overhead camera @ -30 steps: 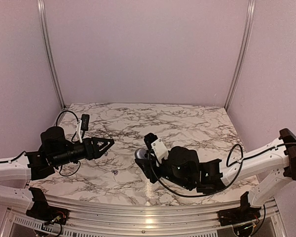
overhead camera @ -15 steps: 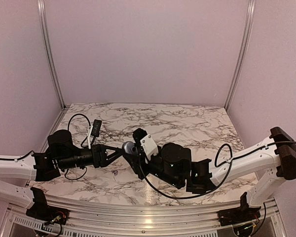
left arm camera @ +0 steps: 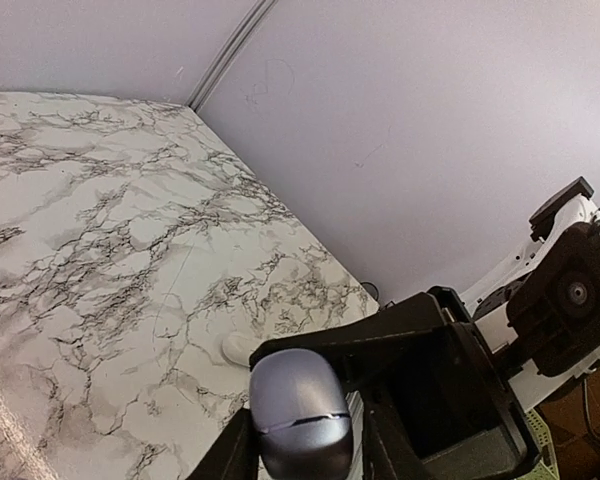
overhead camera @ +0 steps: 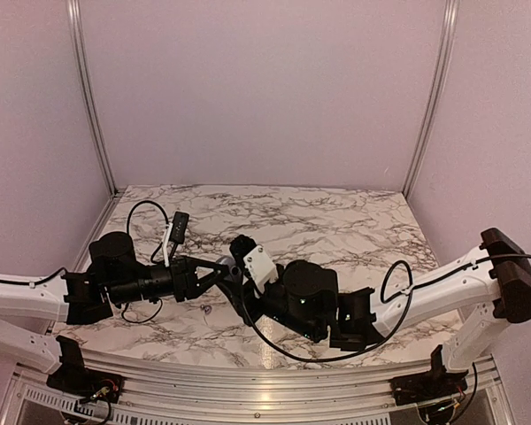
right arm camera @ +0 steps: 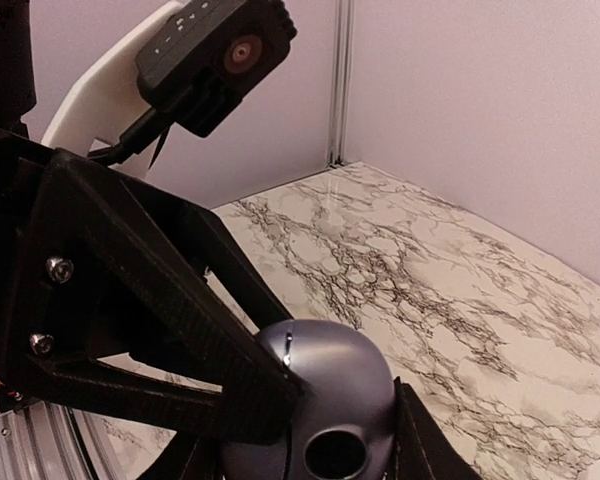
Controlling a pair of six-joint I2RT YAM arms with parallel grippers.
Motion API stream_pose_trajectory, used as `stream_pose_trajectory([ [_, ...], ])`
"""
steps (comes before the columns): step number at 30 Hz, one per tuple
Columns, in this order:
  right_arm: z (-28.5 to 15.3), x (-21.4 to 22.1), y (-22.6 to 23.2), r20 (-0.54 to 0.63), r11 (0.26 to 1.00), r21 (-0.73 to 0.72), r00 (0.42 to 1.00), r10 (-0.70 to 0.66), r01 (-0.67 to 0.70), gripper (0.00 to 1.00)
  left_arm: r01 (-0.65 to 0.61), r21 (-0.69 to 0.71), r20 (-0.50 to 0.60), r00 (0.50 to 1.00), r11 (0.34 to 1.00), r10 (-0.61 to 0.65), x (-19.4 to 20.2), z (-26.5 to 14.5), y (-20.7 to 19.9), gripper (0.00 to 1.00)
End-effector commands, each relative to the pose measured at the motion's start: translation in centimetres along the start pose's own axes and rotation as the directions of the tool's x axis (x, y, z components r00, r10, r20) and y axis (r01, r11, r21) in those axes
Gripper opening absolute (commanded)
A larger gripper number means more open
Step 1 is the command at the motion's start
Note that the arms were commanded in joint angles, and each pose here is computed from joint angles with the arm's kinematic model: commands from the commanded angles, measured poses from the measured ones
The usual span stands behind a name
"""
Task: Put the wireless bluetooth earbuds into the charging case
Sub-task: Pass from the right arm to the left, then pass from the left arm to the right
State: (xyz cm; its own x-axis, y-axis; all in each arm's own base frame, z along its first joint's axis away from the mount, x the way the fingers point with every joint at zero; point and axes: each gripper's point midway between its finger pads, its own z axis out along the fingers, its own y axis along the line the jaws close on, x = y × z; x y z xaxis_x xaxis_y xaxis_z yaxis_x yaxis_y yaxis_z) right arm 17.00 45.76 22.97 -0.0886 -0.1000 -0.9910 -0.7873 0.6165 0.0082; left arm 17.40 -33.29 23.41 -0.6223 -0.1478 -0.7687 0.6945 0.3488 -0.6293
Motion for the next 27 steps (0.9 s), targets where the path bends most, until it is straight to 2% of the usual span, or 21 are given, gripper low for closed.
stream_pose_trajectory([
  [1,-0.3,-3.3,0.9,0.089,0.999,-0.015,0.995,0.033,-0.031,0.35,-0.019,0.003,0.023,1.0,1.0,0.019,-0.9,0.6,-0.6,0.32],
  [6,-0.2,-3.1,0.6,0.087,1.0,-0.001,0.996,0.028,-0.028,0.39,-0.022,0.01,0.015,1.0,1.0,0.022,-0.8,0.9,-0.8,0.18],
  [9,-0.3,-2.8,0.6,0.077,1.0,-0.004,0.997,0.03,-0.03,0.54,-0.029,0.008,0.019,0.999,1.0,0.028,-0.9,0.8,-0.8,0.09],
  [10,-0.5,-2.8,0.6,0.075,1.0,-0.009,0.997,0.03,-0.029,0.64,-0.032,0.007,0.02,0.999,0.999,0.032,-0.8,0.8,-0.7,0.08],
  [13,-1.1,-2.5,0.3,0.056,1.0,-0.007,0.998,0.023,-0.023,0.83,-0.041,0.0,0.02,0.999,0.999,0.041,-0.8,0.8,-0.6,0.06],
  [16,-1.8,-1.9,0.1,0.017,1.0,-0.018,1.0,0.002,-0.002,0.95,-0.057,0.002,0.016,0.998,0.998,0.057,-0.7,0.9,-0.6,0.06],
  [18,-2.5,-1.8,0.0,-0.014,0.999,-0.051,1.0,-0.015,0.014,0.97,-0.075,0.014,0.008,0.997,0.997,0.075,-0.6,0.9,-0.8,0.06],
  [21,-3.9,-0.9,0.5,-0.083,0.979,-0.204,0.996,-0.042,0.025,0.98,-0.128,0.035,-0.023,0.991,0.991,0.129,-0.2,1.0,-1.2,0.06],
  [24,-5.6,0.5,1.1,-0.162,0.928,-0.372,0.983,-0.08,0.014,0.97,-0.195,0.051,-0.09,0.976,0.98,0.199,0.8,1.1,-1.3,0.06],
  [27,-7.3,2.1,1.6,-0.21,0.885,-0.465,0.97,-0.123,0.011,0.95,-0.239,0.113,-0.147,0.956,0.965,0.254,2.0,0.9,-2.0,0.06],
])
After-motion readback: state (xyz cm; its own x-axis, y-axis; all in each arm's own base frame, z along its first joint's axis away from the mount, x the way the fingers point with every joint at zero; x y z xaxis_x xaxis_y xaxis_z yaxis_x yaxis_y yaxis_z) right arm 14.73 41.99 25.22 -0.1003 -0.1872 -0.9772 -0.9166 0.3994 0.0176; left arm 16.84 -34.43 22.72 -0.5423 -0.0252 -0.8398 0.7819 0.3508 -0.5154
